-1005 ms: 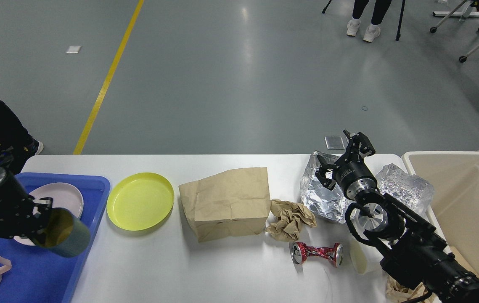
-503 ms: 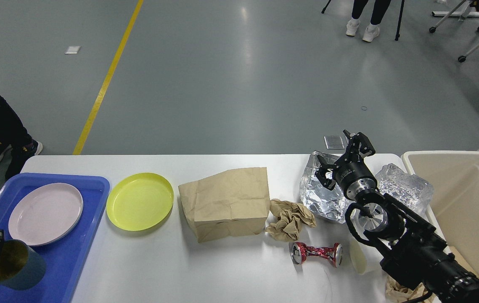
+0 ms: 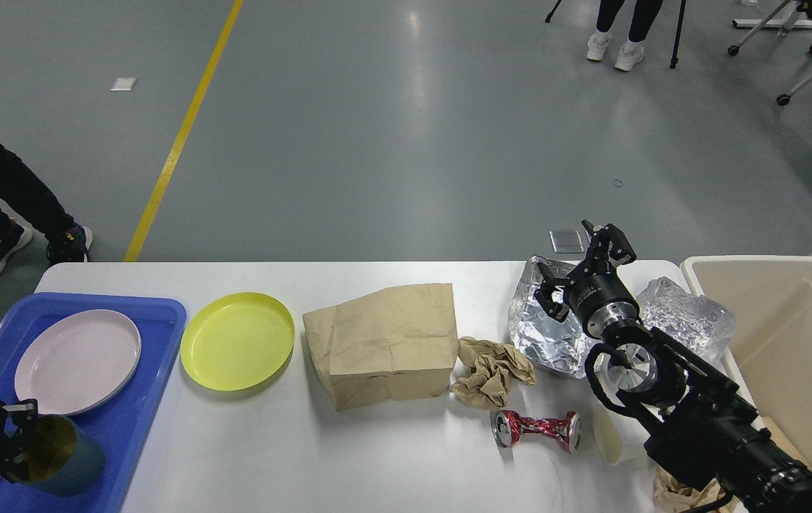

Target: Tidy desktop

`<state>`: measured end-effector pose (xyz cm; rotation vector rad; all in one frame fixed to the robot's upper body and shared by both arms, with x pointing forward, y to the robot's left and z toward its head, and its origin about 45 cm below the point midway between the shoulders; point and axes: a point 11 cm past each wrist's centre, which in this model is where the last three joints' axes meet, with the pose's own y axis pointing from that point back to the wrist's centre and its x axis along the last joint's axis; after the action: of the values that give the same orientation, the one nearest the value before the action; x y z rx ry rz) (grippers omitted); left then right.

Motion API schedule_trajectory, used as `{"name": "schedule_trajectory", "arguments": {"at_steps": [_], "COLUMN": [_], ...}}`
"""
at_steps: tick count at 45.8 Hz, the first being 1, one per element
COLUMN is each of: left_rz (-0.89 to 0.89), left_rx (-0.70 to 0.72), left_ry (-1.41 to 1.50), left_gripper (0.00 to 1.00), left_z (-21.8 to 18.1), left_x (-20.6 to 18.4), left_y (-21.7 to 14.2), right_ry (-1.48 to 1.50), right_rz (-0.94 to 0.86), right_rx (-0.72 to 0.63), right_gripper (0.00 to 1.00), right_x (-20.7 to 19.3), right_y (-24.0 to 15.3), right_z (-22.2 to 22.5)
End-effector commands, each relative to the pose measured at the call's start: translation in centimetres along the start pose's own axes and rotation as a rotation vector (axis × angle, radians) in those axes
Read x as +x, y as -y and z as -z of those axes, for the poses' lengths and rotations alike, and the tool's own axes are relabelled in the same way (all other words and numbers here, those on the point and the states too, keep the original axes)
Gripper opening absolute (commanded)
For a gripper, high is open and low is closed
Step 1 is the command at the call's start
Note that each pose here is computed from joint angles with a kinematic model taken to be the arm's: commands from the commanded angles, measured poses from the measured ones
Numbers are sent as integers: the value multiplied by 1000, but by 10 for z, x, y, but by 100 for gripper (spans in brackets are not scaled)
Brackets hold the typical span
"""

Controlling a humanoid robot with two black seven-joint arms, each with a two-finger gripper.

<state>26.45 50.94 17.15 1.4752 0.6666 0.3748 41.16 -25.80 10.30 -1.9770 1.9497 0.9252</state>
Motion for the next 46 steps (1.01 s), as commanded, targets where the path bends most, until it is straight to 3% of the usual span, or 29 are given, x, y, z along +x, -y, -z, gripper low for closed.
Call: {"name": "schedule_trajectory", "arguments": {"at_steps": [1,9,23,30,40,46], "left_rz": [-1,4,18,9,2,2], "left_rx": [-3,4,23,29,33,33], "left_ry": [-2,1,-5,-3,1,2], "left_gripper": [9,13,38,56,74,79], "left_z": [0,0,7,7,7,6], "left_x": [0,0,-3,-1,1,1], "left_y": [2,5,11,9,8,8], "right_ry": [0,0,0,0,0,0], "right_rz": [1,1,0,0,0,0], "right_rx": [0,0,0,0,0,0], "right_gripper": [100,100,100,100,100,100], "right_x": [0,0,0,0,0,0], "right_y": [0,0,0,0,0,0], "right_z": [0,0,0,0,0,0]}}
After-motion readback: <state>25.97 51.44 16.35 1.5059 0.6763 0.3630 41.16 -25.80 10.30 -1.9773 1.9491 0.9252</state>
